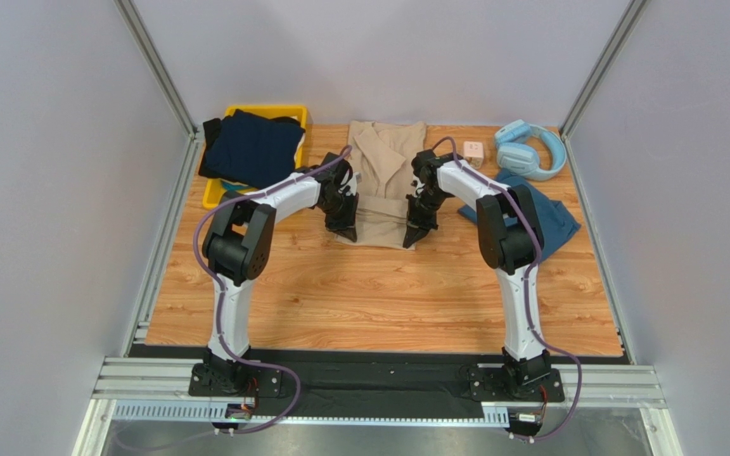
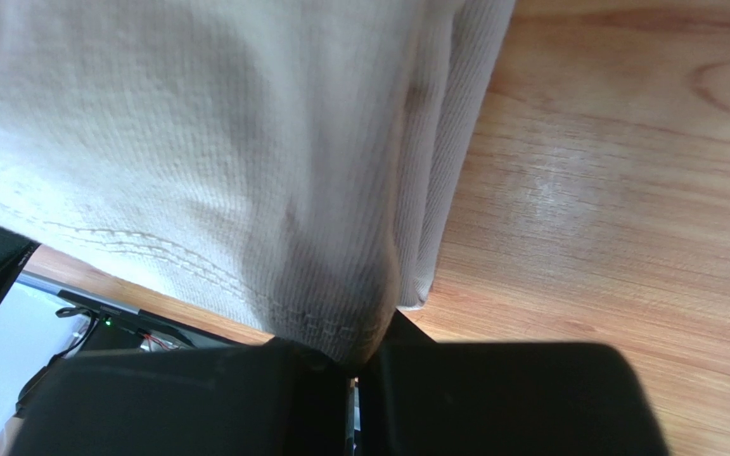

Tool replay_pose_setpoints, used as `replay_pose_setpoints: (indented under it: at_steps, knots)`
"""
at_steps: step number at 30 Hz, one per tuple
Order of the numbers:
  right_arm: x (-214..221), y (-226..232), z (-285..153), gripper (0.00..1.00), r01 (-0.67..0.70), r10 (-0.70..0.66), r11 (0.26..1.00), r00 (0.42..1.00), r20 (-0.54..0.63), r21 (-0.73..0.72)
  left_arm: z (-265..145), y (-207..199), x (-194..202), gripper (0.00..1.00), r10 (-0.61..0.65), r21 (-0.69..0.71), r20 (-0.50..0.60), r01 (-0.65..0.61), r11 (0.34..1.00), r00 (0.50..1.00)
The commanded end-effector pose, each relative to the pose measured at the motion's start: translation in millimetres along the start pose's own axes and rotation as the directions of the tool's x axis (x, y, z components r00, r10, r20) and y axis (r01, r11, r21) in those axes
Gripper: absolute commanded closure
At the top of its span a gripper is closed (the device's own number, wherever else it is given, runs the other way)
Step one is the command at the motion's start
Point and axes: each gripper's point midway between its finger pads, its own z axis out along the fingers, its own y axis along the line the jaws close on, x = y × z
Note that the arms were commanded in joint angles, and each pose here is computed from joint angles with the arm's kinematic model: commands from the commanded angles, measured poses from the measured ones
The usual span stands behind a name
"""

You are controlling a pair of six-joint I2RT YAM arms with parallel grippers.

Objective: Fold and stack the t-shirts
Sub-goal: Fold the folded rectangular tshirt in 1/3 of the way

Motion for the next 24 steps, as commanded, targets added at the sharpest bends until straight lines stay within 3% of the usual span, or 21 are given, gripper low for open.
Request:
replay_pose_setpoints:
  at_steps: [1, 17, 24]
  knots:
    - [18.6, -47.0, 42.7, 1.0, -0.004, 0.013, 0.983, 0.999, -0.049, 0.183, 9.2, 14.2, 41.1, 1.0, -0.031, -0.048, -0.121, 0.025, 0.999, 0.992]
    - [151.9, -32.4, 20.9, 1.0, 0.114, -0.086, 0.981, 0.981, -0.173, 0.155, -30.9, 11.0, 177.8, 1.0, -0.075, -0.066, -0.353, 0.056, 0.996, 0.932]
    - [135.5, 11.6, -30.3, 0.96, 0.147, -0.146, 0.987, 0.989, -0.007, 0.059, -36.6, 16.0, 182.1, 1.0, -0.072, -0.088, -0.328, 0.045, 0.995, 0.942]
